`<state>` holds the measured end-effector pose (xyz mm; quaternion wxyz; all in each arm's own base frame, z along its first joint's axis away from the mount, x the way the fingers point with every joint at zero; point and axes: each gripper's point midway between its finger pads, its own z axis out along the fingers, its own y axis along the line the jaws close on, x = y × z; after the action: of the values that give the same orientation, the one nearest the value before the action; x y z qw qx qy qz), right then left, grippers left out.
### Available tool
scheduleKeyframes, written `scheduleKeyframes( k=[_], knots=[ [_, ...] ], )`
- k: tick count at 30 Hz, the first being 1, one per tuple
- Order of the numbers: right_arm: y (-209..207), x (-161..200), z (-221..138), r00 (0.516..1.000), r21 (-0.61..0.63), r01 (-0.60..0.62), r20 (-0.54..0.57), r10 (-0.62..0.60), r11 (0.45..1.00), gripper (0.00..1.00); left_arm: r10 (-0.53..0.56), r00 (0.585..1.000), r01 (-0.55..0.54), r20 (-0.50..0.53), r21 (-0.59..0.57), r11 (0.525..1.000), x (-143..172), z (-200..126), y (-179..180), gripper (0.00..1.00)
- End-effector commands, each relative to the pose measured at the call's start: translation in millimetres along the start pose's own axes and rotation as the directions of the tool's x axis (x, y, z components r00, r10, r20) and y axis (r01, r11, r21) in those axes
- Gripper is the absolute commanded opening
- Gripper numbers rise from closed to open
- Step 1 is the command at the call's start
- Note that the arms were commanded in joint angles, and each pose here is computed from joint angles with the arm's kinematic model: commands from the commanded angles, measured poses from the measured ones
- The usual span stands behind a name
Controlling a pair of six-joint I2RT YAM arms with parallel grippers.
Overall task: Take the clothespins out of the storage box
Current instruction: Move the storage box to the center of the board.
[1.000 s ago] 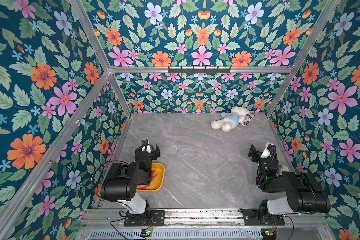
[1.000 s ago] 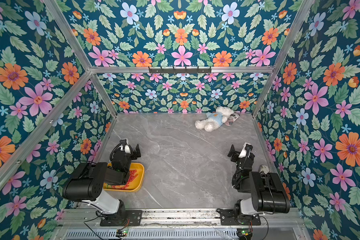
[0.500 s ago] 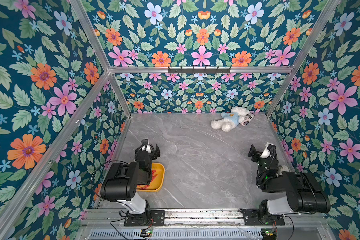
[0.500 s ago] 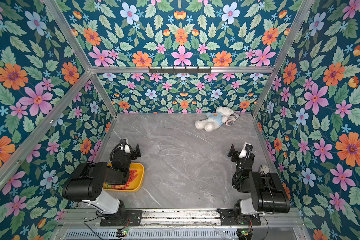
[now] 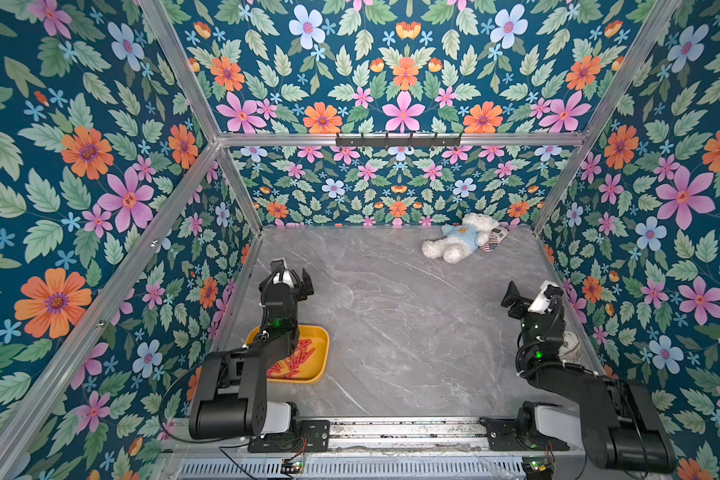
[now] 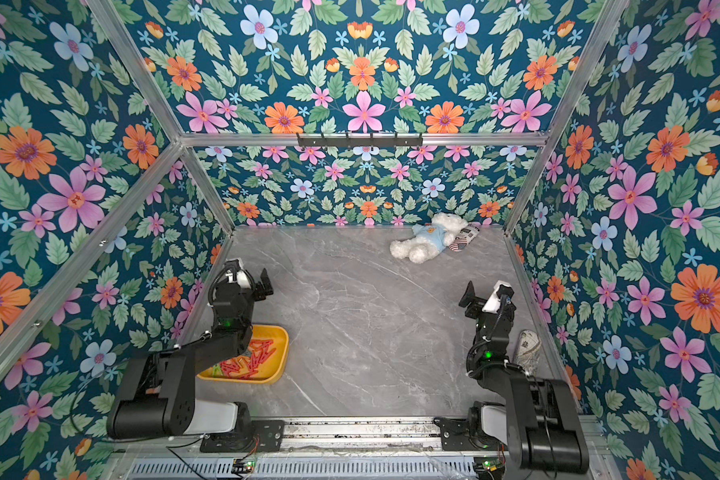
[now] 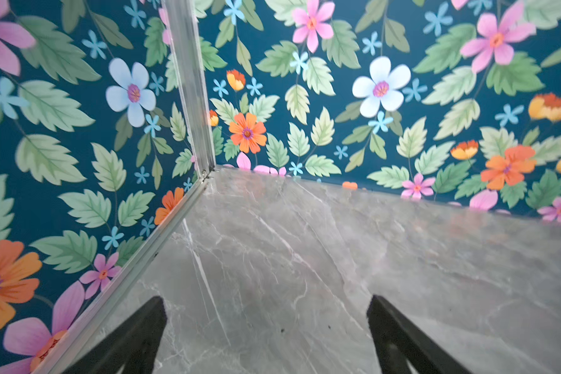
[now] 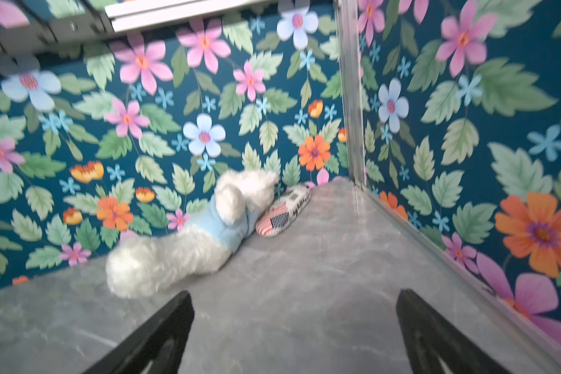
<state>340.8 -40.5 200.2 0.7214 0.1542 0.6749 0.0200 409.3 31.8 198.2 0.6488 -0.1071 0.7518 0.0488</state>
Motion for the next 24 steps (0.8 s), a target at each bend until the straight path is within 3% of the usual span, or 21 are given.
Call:
scheduleKeyframes(
  k=[1,4,7,13,18,24],
  knots=[
    [-6,-8,-7,0.992,0.049,-0.122,-0.020,0.123,0.991,0.99,-0.138,0.980,0.122,-0.147,-0.116,0.986,7,-7,15,1.00],
    [4,-28,-14,0.973,0.001,-0.229,0.009,0.229,0.973,0.99,-0.257,0.942,0.216,-0.215,-0.195,0.957,-4,-14,21,1.00],
    [15,-37,-18,0.954,-0.053,-0.299,-0.012,0.299,0.953,0.99,-0.300,0.902,0.277,-0.312,-0.118,0.954,-7,-21,0,1.00],
    [47,-23,-18,0.914,-0.149,-0.381,-0.207,0.348,0.912,0.99,-0.342,0.829,0.350,-0.442,-0.067,0.934,16,-51,-16,0.90],
    [77,-5,-16,0.883,-0.148,-0.363,-0.371,0.289,0.920,0.99,-0.324,0.776,0.337,-0.542,-0.078,0.938,50,-84,-22,0.86],
    [107,5,-23,0.837,-0.156,-0.387,-0.472,0.275,0.909,0.99,-0.237,0.725,0.252,-0.647,-0.072,0.965,85,-127,-48,0.83]
  ],
)
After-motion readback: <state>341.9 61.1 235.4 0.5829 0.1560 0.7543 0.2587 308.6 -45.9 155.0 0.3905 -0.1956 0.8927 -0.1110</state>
